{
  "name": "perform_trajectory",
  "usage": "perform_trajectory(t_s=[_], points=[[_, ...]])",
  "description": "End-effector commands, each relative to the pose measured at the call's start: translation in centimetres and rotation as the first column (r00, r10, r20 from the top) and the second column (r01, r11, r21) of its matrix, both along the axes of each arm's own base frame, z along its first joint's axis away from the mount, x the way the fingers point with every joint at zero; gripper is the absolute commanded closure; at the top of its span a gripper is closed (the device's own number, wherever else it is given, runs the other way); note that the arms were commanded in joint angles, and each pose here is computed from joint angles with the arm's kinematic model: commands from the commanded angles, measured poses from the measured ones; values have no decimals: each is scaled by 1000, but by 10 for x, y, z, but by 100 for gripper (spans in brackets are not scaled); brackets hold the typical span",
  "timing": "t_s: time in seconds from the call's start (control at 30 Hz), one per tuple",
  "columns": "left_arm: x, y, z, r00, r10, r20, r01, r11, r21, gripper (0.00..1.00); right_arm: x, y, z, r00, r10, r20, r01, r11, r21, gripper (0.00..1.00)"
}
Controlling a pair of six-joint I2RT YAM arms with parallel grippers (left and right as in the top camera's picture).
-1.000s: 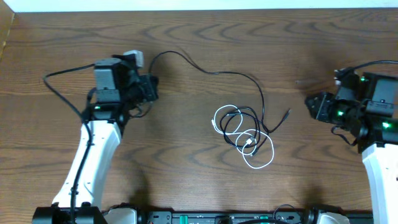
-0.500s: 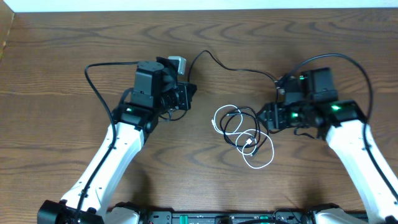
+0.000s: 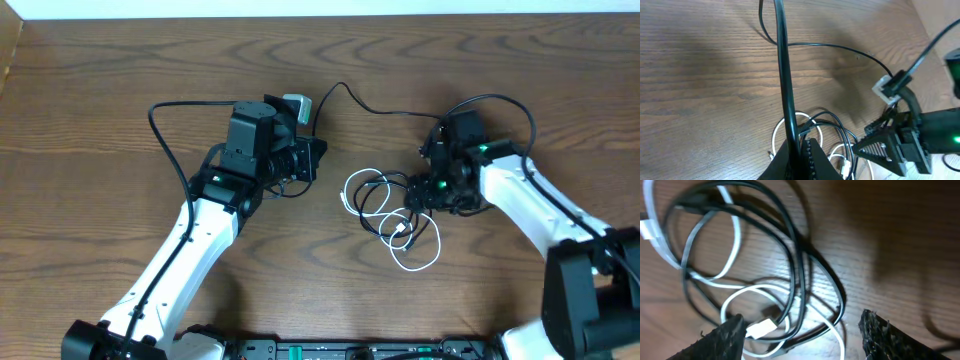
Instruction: Untangle cables
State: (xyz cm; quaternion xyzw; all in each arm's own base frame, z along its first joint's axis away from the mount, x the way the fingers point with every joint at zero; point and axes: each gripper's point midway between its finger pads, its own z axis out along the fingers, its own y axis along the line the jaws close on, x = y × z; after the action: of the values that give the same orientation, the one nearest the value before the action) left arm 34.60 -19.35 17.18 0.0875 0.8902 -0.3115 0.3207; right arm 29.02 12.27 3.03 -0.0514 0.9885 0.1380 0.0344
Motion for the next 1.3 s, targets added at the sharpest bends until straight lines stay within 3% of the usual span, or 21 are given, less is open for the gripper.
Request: perform_trajectory(t_s=[0.0,0.4,0.5,0.57,0.67,0.73,1.0,1.1,1.27], points=[[-3,-2,0,1000,-11,-6,11,1000,-9,92,7,2,-7,1000,4,13,-3,999,-41,30],[-9,-4,-3,999,-29,-36,28,999,-20,84,10,-6,-38,999,39,1,-38,985,-168,31],[-11,-4,-5,998,-29,-49,28,999,-17,72,6,3,-39,998,67,-4,-67,983,-168,46],[-15,-2,-9,997,-28,-71,28,1000,-9,70,1,16,-39,997,80,-6,-80,983,-162,63],[-17,-2,-11,996,-28,-84,28,1000,-6,71,-4,25,-39,997,76,-10,-77,984,-161,74],[-21,-6,-10,994,-54,-97,52,998,-27,71,-5,30,-39,997,72,-10,-73,985,-159,99],[-35,-8,-16,983,-85,-162,79,996,-42,70,7,30,-19,999,23,49,-17,991,-134,99],[-35,-8,-16,983,-85,-161,79,996,-42,62,27,31,23,987,-5,159,18,996,-83,99],[-35,-10,-15,983,-93,-157,86,995,-50,59,41,30,105,950,-55,309,44,998,44,99]])
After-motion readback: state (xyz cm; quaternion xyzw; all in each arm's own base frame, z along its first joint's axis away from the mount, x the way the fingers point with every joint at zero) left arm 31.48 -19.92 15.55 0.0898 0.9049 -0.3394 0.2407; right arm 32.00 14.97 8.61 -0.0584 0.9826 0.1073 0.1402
